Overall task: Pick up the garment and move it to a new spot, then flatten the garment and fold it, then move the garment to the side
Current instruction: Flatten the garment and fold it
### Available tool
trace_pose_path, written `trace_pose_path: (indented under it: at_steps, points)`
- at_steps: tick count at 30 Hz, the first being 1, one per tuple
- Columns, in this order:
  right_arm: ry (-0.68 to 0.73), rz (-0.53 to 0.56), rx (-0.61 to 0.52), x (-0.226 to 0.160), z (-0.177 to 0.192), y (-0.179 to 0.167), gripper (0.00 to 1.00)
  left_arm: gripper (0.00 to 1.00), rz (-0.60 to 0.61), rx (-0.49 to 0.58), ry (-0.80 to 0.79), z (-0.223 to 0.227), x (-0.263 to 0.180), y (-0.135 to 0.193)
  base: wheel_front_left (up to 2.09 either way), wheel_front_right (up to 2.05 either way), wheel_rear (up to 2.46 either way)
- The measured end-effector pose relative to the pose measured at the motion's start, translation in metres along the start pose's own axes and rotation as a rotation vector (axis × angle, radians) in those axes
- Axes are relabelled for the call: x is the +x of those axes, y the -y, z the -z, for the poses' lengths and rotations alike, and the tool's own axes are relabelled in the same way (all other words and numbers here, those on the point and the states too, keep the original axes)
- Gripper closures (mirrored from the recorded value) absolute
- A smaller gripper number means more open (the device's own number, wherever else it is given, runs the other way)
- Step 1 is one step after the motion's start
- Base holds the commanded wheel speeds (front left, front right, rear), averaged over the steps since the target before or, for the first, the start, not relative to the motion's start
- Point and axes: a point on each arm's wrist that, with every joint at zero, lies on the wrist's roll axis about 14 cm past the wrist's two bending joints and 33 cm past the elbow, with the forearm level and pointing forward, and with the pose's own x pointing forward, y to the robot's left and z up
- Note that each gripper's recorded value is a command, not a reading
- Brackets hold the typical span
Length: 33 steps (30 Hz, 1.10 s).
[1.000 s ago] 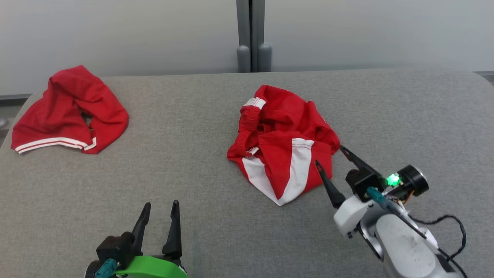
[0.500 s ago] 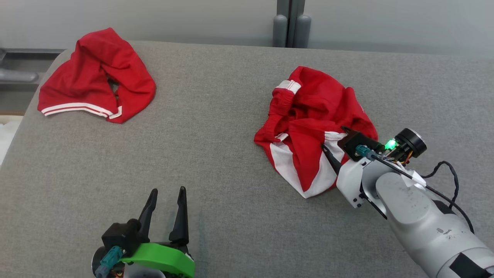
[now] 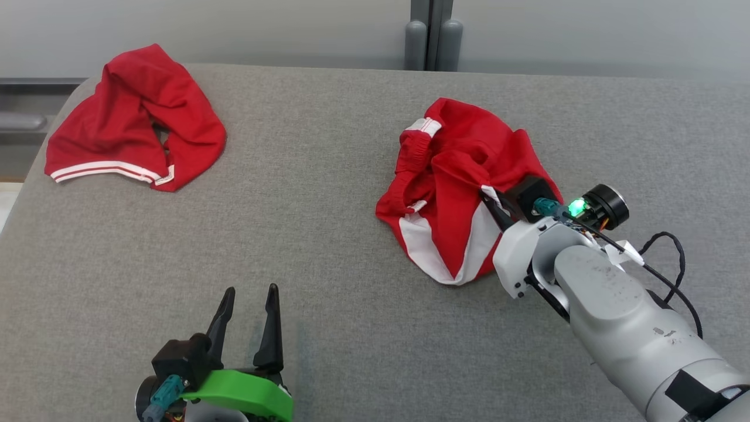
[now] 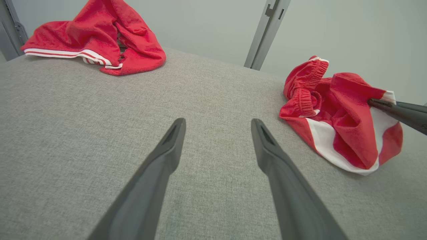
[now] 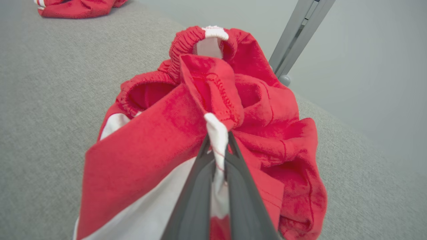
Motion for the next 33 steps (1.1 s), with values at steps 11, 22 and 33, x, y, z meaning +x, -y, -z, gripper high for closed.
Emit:
trace_pose_path:
  at_steps: [11, 22, 33]
  points:
    - [0.046, 0.281, 0.207, -0.056, 0.006, 0.079, 1.0, 0.0, 0.06, 0.016, 0.014, -0.004, 0.001, 0.017, 0.0, 0.0, 0.0]
    - [-0.061, 0.478, 0.415, -0.115, 0.085, 0.092, 0.72, 0.0, 0.085, 0.025, 0.009, -0.002, 0.003, 0.023, 0.0, 0.0, 0.0]
    - [0.022, 0.585, 0.364, -0.152, 0.081, 0.096, 0.0, 0.0, 0.128, 0.042, 0.019, -0.005, 0.002, 0.034, 0.0, 0.0, 0.0]
